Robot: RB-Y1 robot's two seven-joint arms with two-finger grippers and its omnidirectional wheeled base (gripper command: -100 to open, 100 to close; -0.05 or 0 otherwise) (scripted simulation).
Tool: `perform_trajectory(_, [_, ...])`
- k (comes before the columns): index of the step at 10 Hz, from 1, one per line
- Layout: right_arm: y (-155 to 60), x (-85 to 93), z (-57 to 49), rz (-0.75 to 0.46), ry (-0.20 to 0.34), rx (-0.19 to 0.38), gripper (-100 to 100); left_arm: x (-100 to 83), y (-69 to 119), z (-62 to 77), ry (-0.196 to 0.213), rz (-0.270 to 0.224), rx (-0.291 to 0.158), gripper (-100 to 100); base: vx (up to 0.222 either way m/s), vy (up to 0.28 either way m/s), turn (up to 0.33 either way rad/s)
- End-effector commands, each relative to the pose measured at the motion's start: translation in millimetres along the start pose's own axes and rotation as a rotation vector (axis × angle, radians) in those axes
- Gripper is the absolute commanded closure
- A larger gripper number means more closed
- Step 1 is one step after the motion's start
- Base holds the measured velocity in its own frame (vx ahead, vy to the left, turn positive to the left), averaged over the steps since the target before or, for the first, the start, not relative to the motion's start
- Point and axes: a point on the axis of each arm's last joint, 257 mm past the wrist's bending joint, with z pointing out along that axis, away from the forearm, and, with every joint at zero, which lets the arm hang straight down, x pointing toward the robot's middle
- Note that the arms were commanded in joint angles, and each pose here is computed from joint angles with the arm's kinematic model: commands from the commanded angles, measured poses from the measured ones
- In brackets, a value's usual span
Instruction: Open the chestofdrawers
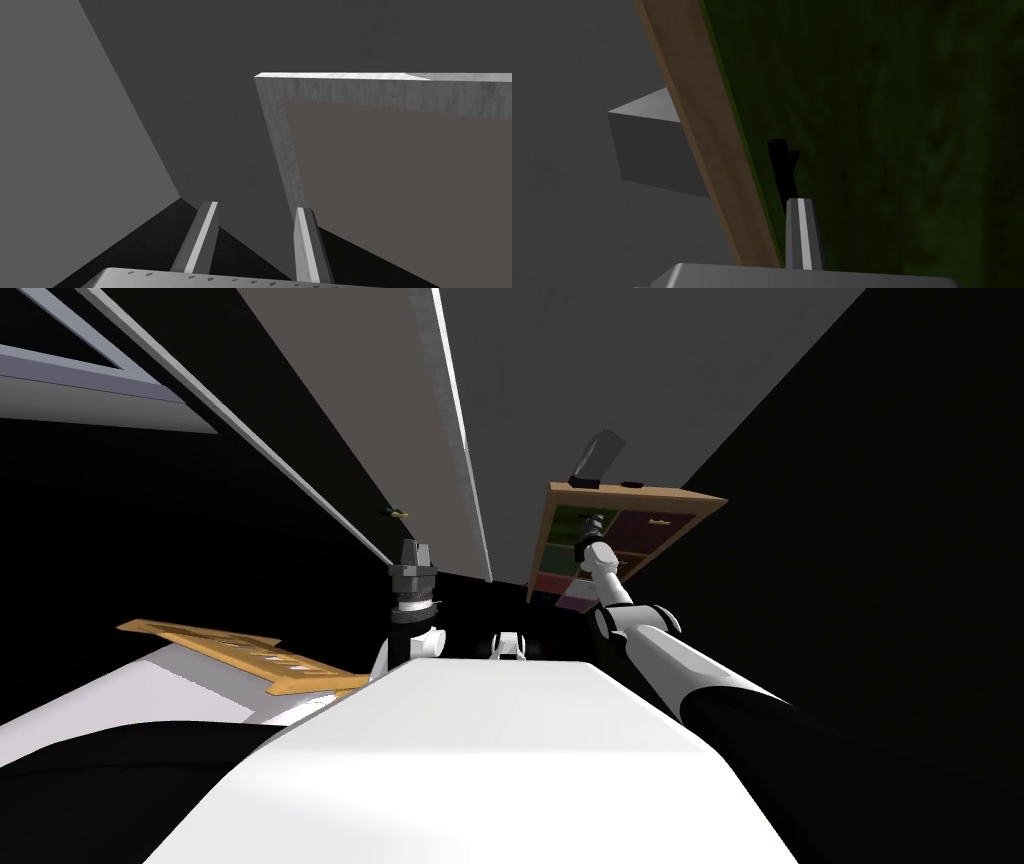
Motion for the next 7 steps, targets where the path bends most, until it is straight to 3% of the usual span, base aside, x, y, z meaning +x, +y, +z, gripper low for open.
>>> perform_trajectory(1, [-1.7, -1.7, 1.5, 0.002, -0.006, -0.001, 100, 0.0, 0.0, 0.0, 0.000, 0.000, 0.000, 0, -0.169, 0.056, -0.018])
perform_trajectory(3, [-2.5, -2.0, 1.8, 0.003, -0.008, -0.001, 100, 0.0, 0.0, 0.0, 0.000, 0.000, 0.000, 0, -0.136, 0.041, -0.014])
perform_trajectory(4, [1.8, -0.7, 1.7, 0.005, -0.010, -0.012, -100, 0.0, 0.0, 0.0, 0.000, 0.000, 0.000, 0, 0.061, -0.054, 0.040])
perform_trajectory(7, [3.8, 0.4, 1.5, 0.007, -0.010, -0.016, -100, -0.1, 0.0, -0.2, 0.000, 0.000, 0.000, 0, 0.119, -0.063, 0.023])
